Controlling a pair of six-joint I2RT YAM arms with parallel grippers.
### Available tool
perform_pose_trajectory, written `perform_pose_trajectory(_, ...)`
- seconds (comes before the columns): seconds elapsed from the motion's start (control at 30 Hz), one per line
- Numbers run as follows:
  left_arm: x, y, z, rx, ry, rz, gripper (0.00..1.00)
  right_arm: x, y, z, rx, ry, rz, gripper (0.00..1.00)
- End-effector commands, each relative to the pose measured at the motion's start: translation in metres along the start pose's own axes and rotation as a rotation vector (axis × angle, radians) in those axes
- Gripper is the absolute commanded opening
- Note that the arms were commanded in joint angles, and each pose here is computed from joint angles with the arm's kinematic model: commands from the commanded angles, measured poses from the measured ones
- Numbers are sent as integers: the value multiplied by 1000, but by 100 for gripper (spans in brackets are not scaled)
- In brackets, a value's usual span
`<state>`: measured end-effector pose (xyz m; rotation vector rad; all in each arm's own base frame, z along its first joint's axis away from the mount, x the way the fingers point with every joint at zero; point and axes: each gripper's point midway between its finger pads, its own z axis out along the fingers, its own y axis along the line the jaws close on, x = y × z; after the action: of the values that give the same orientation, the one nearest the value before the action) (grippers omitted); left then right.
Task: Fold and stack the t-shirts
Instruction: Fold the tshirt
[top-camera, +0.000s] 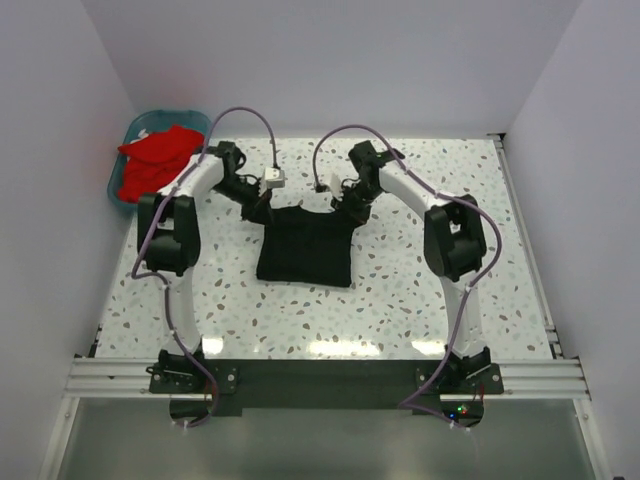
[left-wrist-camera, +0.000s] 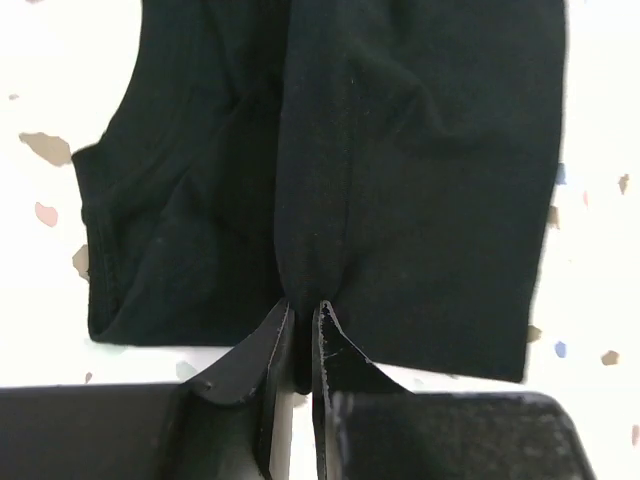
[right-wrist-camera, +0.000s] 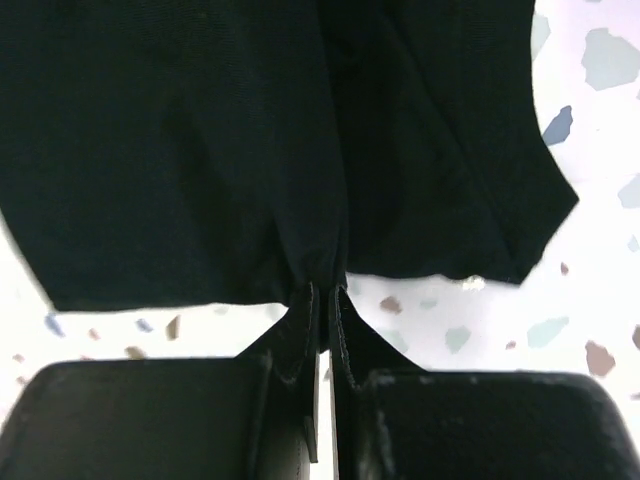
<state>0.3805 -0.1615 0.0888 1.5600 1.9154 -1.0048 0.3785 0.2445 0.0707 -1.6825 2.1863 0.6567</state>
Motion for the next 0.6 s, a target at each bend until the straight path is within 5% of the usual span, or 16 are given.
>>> perform_pose_trajectory(0.0, 4, 32, 6, -63, -13, -33, 13, -12, -30, 12, 69, -26, -30, 0)
perform_pose_trajectory(0.27, 53, -6, 32, 1, 34, -178, 14, 16, -6, 49, -5, 41, 25, 0)
perform_pose_trajectory(0.57, 43, -95, 12, 76, -18, -75, 17, 16, 103, 14, -144, -12, 75, 0)
